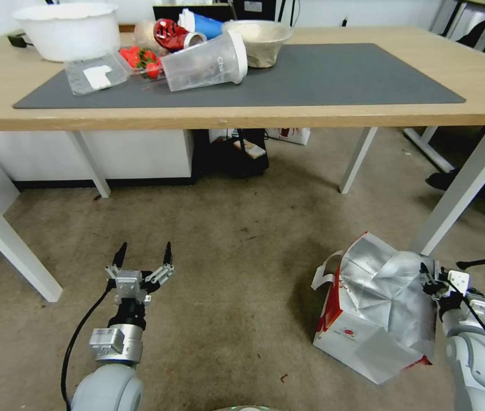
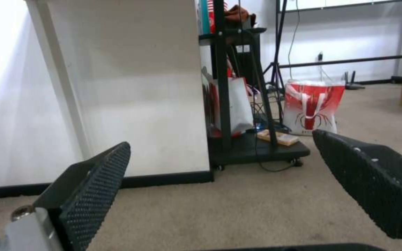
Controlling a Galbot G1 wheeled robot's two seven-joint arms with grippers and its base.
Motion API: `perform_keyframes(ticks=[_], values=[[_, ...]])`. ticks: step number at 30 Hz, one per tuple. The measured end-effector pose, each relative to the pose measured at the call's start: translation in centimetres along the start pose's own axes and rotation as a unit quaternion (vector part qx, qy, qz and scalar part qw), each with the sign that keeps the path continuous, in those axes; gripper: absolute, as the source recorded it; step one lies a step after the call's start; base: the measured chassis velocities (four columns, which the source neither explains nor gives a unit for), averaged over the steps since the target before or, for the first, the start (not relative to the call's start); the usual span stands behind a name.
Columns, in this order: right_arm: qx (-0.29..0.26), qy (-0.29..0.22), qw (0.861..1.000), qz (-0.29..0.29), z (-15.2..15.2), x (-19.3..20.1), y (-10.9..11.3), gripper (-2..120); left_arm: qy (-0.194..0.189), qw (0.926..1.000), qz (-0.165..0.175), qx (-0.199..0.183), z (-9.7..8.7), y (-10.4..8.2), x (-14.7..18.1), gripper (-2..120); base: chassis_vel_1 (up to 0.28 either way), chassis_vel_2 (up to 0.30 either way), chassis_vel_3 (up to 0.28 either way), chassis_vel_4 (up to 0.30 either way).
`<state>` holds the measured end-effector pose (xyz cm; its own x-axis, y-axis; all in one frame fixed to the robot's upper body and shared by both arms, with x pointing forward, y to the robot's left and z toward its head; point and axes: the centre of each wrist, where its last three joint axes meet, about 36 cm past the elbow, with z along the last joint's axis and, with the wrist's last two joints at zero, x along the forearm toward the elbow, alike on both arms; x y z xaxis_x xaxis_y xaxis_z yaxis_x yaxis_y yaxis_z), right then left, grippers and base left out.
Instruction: Pick up the food delivery bag from the floor and place it on the table.
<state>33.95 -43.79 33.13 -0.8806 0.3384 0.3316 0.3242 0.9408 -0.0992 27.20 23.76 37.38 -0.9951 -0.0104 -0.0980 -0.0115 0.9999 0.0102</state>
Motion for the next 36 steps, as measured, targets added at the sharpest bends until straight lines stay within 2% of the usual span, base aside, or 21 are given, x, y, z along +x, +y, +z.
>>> perform_keyframes(ticks=[2, 3, 5, 8, 23, 30, 36], values=[[-0.004, 0.0, 1.0, -0.002, 0.1, 0.0, 0.1, 18, 0.0, 1.0, -0.001, 0.001, 0.0, 0.0, 0.0, 98, 0.0, 0.0, 0.0, 0.0], [-0.004, 0.0, 1.0, -0.002, 0.1, 0.0, 0.1, 18, 0.0, 1.0, -0.001, 0.001, 0.0, 0.0, 0.0, 98, 0.0, 0.0, 0.0, 0.0], [-0.009, -0.001, 1.0, -0.006, 0.1, 0.1, 0.2, 8, 0.001, 1.0, -0.001, 0.002, 0.1, 0.0, 0.1, 98, 0.0, 0.0, 0.0, 0.0], [-0.011, -0.004, 1.0, -0.01, -0.4, 0.2, 0.5, 0, 0.003, 1.0, -0.002, 0.002, 0.2, 0.0, 0.1, 98, 0.0, 0.0, 0.0, 0.0], [-0.032, -0.02, 0.999, -0.028, -1.7, 2.0, 1.0, 0, 0.002, 1.0, -0.009, -0.002, 0.4, 0.3, 0.2, 98, 0.0, 0.0, 0.0, 0.0], [-0.063, -0.058, 0.994, -0.065, -3.4, 5.2, 2.7, 0, 0.004, 0.9999, -0.015, 0.003, 0.4, 0.6, -0.1, 98, 0.0, 0.0, 0.0, 0.0], [-0.065, -0.084, 0.991, -0.087, -5.4, 6.9, 3.5, 0, 0.003, 0.9998, -0.018, 0.002, 0.3, 0.7, -0.2, 98, 0.0, 0.0, 0.0, 0.0]])
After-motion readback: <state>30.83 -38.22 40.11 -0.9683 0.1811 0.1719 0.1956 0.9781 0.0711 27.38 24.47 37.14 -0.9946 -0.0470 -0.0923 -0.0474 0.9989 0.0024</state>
